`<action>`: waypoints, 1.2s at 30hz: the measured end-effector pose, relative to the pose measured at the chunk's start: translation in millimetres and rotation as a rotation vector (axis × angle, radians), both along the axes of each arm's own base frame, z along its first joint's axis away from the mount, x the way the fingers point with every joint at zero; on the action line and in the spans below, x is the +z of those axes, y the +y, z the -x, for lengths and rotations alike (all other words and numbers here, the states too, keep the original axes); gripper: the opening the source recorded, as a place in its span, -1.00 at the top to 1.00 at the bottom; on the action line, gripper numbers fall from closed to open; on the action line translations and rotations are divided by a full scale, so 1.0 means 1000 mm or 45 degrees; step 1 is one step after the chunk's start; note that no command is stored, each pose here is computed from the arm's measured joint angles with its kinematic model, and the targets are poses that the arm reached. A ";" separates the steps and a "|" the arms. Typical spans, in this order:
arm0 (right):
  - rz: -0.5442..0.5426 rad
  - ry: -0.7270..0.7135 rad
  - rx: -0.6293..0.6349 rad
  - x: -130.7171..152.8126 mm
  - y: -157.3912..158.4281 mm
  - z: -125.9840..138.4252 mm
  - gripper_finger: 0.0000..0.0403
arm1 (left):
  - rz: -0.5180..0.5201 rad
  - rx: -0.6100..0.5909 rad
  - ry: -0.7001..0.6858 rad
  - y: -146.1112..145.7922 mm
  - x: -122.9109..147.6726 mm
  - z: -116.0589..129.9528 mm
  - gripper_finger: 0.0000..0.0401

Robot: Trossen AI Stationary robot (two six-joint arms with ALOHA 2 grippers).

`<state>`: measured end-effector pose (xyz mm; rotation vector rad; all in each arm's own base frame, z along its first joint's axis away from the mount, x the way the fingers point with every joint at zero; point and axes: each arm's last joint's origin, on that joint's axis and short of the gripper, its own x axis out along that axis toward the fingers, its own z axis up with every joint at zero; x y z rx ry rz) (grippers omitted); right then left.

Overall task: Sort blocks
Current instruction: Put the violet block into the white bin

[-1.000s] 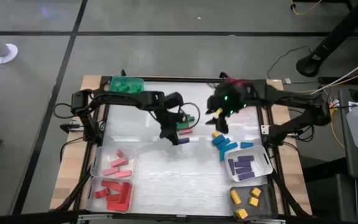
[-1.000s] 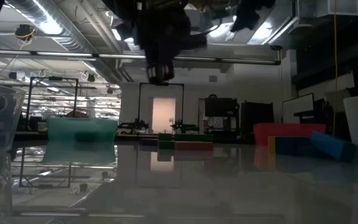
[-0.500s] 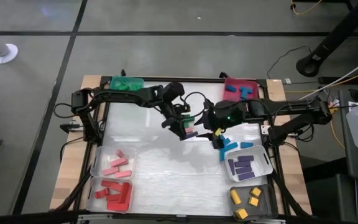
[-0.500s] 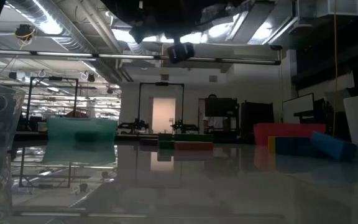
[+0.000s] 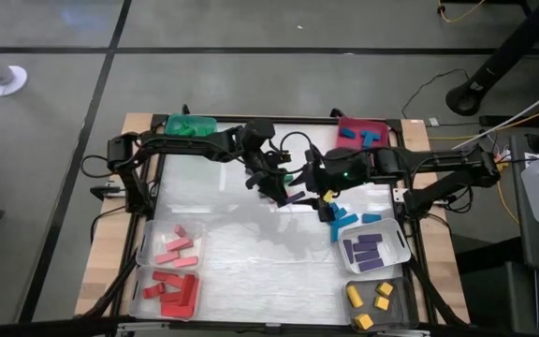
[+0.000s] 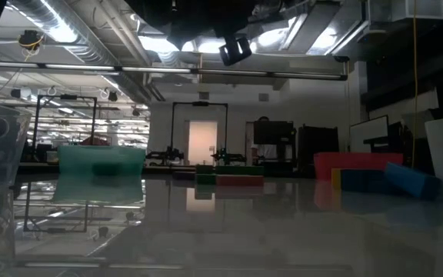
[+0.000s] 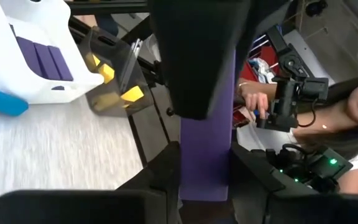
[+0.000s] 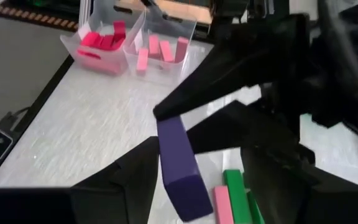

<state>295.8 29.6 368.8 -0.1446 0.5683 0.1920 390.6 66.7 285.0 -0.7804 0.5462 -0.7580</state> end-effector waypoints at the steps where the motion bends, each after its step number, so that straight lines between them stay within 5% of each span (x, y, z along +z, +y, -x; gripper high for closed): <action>1: -0.001 -0.010 0.001 0.001 0.000 0.000 -0.11 | -0.003 -0.001 -0.004 0.000 0.000 0.000 0.54; 6: 0.000 0.013 0.001 -0.001 0.000 0.000 0.03 | -0.017 -0.001 -0.020 0.000 0.000 0.000 0.53; 16: 0.008 0.009 0.033 -0.001 0.001 0.000 0.70 | -0.011 -0.010 -0.019 0.000 0.001 0.000 0.52; 25: -0.120 0.076 -0.017 -0.002 0.001 0.003 0.67 | -0.066 0.038 -0.034 -0.010 0.000 -0.003 0.24; 36: -0.367 0.710 -0.137 0.006 0.000 0.047 0.70 | -0.266 0.142 -0.172 0.002 -0.002 -0.003 0.04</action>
